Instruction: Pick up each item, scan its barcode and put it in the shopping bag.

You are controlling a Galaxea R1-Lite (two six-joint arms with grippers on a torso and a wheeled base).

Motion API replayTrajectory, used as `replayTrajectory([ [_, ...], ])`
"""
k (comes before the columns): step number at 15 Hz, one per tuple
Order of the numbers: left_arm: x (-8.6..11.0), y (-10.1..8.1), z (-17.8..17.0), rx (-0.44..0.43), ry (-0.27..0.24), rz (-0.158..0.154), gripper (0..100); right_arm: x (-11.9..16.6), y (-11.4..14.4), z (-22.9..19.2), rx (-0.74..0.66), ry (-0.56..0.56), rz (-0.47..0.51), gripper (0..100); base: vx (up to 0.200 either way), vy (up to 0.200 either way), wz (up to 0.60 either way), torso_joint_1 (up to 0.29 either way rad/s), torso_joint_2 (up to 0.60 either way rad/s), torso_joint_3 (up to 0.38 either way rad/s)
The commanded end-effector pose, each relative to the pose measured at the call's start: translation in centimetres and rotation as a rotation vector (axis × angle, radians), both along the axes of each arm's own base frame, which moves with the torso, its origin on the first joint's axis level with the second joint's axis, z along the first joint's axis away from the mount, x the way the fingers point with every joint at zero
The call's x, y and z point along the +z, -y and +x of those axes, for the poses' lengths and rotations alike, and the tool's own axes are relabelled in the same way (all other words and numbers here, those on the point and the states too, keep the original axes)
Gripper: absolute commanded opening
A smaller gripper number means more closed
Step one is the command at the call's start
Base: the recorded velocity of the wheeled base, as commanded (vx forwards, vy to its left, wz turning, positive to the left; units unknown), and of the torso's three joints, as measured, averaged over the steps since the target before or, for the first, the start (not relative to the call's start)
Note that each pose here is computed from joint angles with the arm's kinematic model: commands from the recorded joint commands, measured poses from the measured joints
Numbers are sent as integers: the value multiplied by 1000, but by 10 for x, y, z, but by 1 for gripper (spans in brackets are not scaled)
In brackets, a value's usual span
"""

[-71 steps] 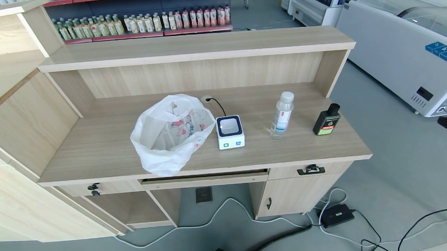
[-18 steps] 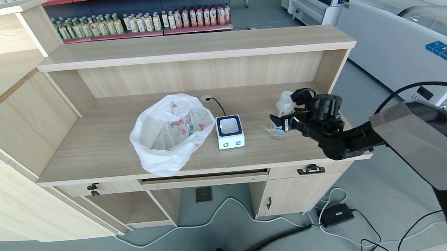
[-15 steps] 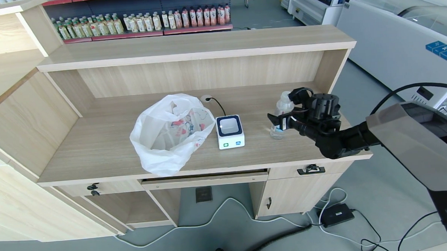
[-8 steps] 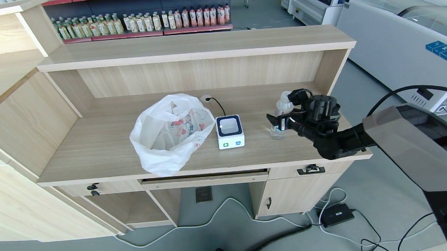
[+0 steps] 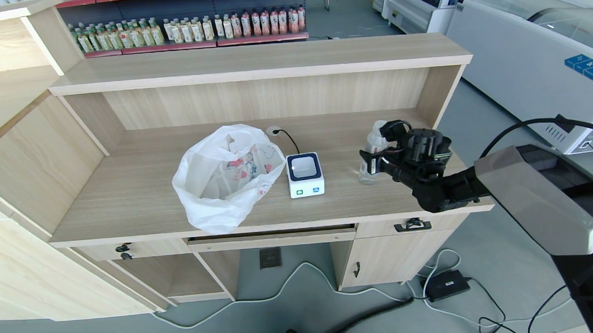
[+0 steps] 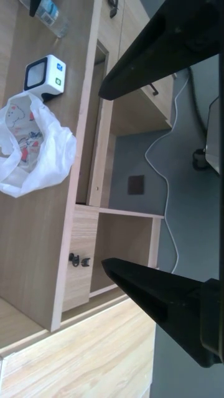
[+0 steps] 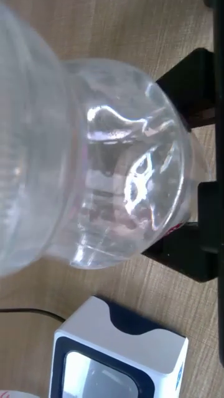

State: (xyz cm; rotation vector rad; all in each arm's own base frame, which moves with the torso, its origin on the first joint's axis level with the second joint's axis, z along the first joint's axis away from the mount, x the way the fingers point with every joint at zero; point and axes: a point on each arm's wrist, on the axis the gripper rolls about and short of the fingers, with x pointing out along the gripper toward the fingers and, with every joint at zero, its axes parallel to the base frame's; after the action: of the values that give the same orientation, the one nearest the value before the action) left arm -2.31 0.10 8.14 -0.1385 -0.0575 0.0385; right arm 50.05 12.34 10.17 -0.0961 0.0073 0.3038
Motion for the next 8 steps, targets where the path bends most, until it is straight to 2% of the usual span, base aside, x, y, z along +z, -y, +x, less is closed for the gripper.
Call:
replayTrajectory([
  [1,0,0,0,1,1,-1,100,-2,2,1,-4,-1,-1,0,0,0,0,0,0,0],
  [8,0,0,0,1,1,-1,100,16,12,1,-21,32,1,0,0,0,0,0,0,0],
])
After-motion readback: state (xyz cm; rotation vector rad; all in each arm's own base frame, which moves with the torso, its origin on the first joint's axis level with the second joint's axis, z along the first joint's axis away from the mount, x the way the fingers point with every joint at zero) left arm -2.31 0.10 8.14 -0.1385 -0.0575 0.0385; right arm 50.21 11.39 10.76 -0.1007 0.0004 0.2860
